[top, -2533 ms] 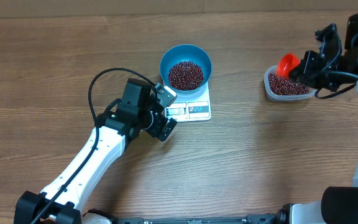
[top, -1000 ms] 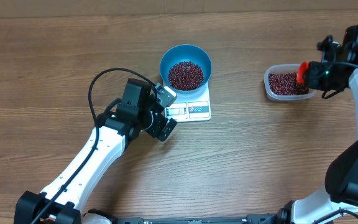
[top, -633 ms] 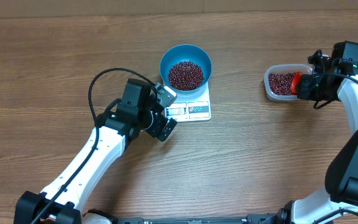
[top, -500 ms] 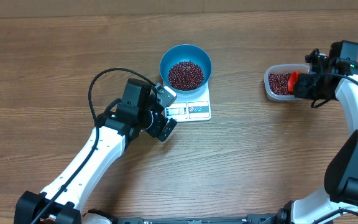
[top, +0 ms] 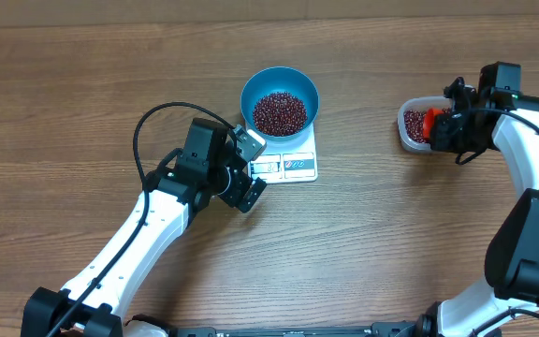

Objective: Scoop item into bowl and weigh 150g on scale
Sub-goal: 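Return the scoop right and dip it into the bean tub, then scoop beans and lift the filled scoop out of the tub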

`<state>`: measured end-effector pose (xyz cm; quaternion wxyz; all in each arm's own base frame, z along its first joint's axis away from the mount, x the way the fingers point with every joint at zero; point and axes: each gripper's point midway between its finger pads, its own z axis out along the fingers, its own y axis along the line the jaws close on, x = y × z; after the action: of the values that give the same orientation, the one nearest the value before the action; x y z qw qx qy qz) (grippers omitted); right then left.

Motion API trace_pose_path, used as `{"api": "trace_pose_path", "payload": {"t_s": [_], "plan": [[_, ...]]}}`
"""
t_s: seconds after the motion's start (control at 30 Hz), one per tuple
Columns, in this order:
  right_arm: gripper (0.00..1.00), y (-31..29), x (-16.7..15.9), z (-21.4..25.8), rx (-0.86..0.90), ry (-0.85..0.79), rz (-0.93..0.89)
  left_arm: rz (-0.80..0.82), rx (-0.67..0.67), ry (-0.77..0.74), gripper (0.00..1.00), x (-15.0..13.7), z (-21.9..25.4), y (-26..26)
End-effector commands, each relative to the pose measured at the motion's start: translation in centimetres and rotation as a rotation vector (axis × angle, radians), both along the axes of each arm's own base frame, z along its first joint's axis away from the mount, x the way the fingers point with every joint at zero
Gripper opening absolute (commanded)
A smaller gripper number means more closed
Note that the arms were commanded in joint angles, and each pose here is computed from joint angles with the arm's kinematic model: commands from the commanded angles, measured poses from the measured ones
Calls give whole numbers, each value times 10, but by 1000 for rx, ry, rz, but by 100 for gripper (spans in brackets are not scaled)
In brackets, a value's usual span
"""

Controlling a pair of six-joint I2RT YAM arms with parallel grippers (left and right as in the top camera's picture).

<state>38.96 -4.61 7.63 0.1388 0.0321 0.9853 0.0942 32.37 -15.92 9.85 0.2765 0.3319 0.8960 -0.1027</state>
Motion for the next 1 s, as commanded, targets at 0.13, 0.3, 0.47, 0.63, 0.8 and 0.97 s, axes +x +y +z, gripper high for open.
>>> {"api": "trace_pose_path", "payload": {"t_s": [0.13, 0.3, 0.47, 0.63, 0.8, 0.97], "plan": [[4, 20, -1, -4, 87, 13, 22, -1, -6, 19, 99, -3, -5, -1], [4, 23, 0, -3, 105, 9, 26, -1, -6, 19, 100, -3, -5, -1], [4, 23, -1, -4, 110, 16, 12, -1, -6, 19, 100, -3, -5, -1], [4, 27, -1, -14, 138, 38, 12, -1, -6, 19, 99, -3, -5, -1], [4, 44, 3, -11, 251, 23, 29, -1, -6, 19, 99, -3, -5, -1], [4, 44, 6, 1, 384, -11, 3, -1, -6, 19, 99, -3, -5, -1]]}}
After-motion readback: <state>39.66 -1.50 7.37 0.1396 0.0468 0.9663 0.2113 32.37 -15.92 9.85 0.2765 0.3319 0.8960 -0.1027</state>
